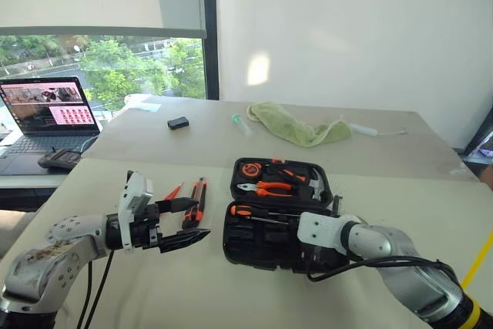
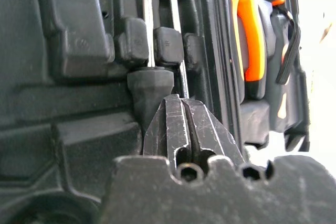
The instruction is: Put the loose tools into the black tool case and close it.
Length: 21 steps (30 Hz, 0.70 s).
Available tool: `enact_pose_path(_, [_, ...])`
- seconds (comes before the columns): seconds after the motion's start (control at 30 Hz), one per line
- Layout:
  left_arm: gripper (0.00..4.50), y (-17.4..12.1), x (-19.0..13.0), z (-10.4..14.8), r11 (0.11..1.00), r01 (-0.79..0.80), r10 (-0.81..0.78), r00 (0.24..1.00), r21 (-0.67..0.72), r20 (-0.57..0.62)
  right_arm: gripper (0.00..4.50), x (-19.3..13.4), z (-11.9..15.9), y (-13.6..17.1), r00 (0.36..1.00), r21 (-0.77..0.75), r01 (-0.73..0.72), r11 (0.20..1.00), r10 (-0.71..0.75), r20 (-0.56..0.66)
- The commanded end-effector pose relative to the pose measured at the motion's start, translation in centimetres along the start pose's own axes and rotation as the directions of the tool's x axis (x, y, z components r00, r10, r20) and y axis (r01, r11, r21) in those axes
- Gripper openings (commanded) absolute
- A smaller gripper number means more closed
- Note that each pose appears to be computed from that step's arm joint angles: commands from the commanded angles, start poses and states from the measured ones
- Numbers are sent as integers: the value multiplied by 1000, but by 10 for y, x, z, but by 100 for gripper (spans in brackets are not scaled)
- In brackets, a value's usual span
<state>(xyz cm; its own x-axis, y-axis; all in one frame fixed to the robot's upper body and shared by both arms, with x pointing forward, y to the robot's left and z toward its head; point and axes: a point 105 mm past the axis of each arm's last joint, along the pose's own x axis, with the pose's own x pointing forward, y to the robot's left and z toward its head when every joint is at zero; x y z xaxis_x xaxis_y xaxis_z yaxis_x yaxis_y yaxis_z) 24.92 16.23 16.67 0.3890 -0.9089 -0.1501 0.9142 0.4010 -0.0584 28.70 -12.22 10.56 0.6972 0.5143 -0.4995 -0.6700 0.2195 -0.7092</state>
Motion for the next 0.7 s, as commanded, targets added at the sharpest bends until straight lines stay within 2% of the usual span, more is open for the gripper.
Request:
enact_pose_path(0.03, [450, 0, 2, 10, 998, 7, -9, 1000, 55, 23, 2, 7, -8, 28, 993, -4, -121, 993, 120, -17])
enact_pose_path(0.2, [450, 1, 3, 10, 998, 4, -6, 1000, 55, 28, 2, 5, -1, 2, 1000, -9, -11, 1000, 11, 23])
enact_pose_path(0.27, [450, 1, 4, 9, 999, 4, -5, 1000, 54, 29, 2, 4, 6, -6, 998, 34, 31, 999, -33, 59])
enact_pose_path(0.37, [450, 7, 3, 12, 998, -52, 51, 997, 23, 62, 2, -2, 37, -20, 962, 296, 72, 953, -144, 231])
enact_pose_path(0.4, [450, 16, 1, 16, 992, -124, 123, 988, -3, 94, 2, -12, 52, -34, 916, 472, 51, 880, -230, 329])
enact_pose_path(0.43, [450, 23, -2, 18, 985, -172, 174, 978, -23, 114, 2, -20, 60, -42, 877, 571, 16, 821, -286, 386])
enact_pose_path(0.47, [450, 35, -6, 20, 960, -272, 278, 952, -62, 130, 2, -35, 65, -55, 833, 589, 52, 807, -360, 420])
enact_pose_path(0.5, [450, 45, -10, 21, 929, -359, 369, 919, -94, 137, 2, -45, 70, -54, 811, 592, -1, 806, -346, 473])
enact_pose_path(0.53, [450, 54, -14, 21, 894, -434, 446, 886, -113, 127, 47, -52, 75, -51, 803, 564, -42, 825, -308, 510])
enact_pose_path(0.6, [450, 65, -19, 18, 838, -534, 544, 834, -114, 88, 101, -62, 80, -48, 787, 543, -113, 832, -259, 560])
enact_pose_path(0.63, [450, 74, -24, 12, 787, -606, 611, 791, -112, 17, 128, -69, 82, -49, 780, 520, -131, 844, -236, 580])
enact_pose_path(0.67, [450, 83, -30, 7, 739, -665, 665, 746, -109, -41, 180, -76, 83, -50, 774, 502, -152, 851, -213, 596])
enact_pose_path(0.7, [450, 89, -34, 0, 718, -687, 677, 727, -113, -119, 205, -84, 83, -51, 769, 480, -177, 859, -183, 612])
